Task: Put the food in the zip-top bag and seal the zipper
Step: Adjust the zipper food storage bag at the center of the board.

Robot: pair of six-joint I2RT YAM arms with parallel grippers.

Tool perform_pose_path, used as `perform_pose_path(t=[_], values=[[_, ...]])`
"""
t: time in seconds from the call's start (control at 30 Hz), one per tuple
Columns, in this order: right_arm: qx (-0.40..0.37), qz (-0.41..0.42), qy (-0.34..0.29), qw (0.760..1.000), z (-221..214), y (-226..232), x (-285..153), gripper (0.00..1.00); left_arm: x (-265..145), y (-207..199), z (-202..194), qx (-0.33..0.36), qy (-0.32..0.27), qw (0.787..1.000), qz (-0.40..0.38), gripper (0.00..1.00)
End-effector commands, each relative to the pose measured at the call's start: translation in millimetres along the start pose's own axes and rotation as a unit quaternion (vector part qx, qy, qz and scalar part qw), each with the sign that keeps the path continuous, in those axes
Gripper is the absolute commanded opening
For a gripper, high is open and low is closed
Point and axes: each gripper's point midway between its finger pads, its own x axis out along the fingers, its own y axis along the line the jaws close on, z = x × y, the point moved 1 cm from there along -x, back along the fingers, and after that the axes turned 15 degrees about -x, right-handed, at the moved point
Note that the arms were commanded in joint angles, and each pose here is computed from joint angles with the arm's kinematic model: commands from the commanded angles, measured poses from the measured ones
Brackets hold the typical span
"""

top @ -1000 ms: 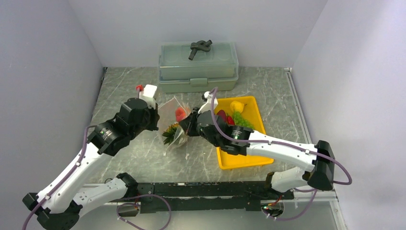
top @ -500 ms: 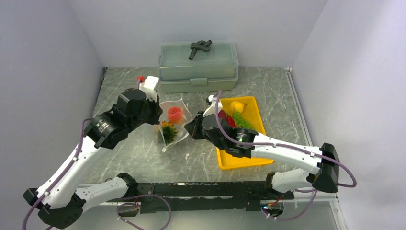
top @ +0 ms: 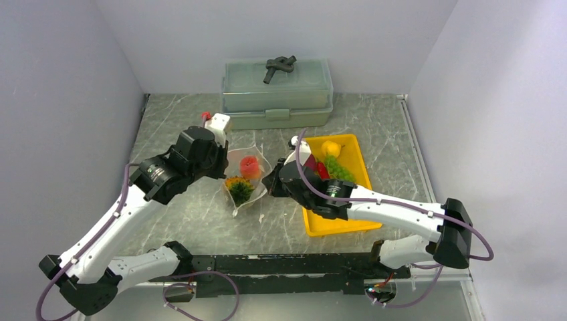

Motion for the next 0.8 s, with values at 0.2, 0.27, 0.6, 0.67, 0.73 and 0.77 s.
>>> perform_pose_path(t=[0.2,0.27,0.6,0.67,0.73,0.77], values=[[0.015,-0.042,0.049,0.998,-32,-36,20,0.0,12,-9,-2,-0.003,0.012,1.0,-0.016,0.0],[0.019,-0.046,0.056,0.997,-36,-42,23,0.0,17,-9,-3,-0.001,0.015,1.0,-0.014,0.0],[0.011,-0.064,0.079,0.995,-52,-55,28,0.0,26,-11,-8,0.01,0.003,0.999,-0.03,0.0],[0.012,-0.063,0.085,0.994,-58,-56,31,0.0,27,-13,-11,0.01,0.004,0.999,-0.041,0.0],[0.014,-0.061,0.086,0.994,-62,-56,35,0.0,28,-14,-17,0.012,0.009,0.999,-0.052,0.0],[0.013,-0.062,0.088,0.994,-64,-56,37,0.0,29,-14,-19,0.012,0.013,0.998,-0.054,0.0]])
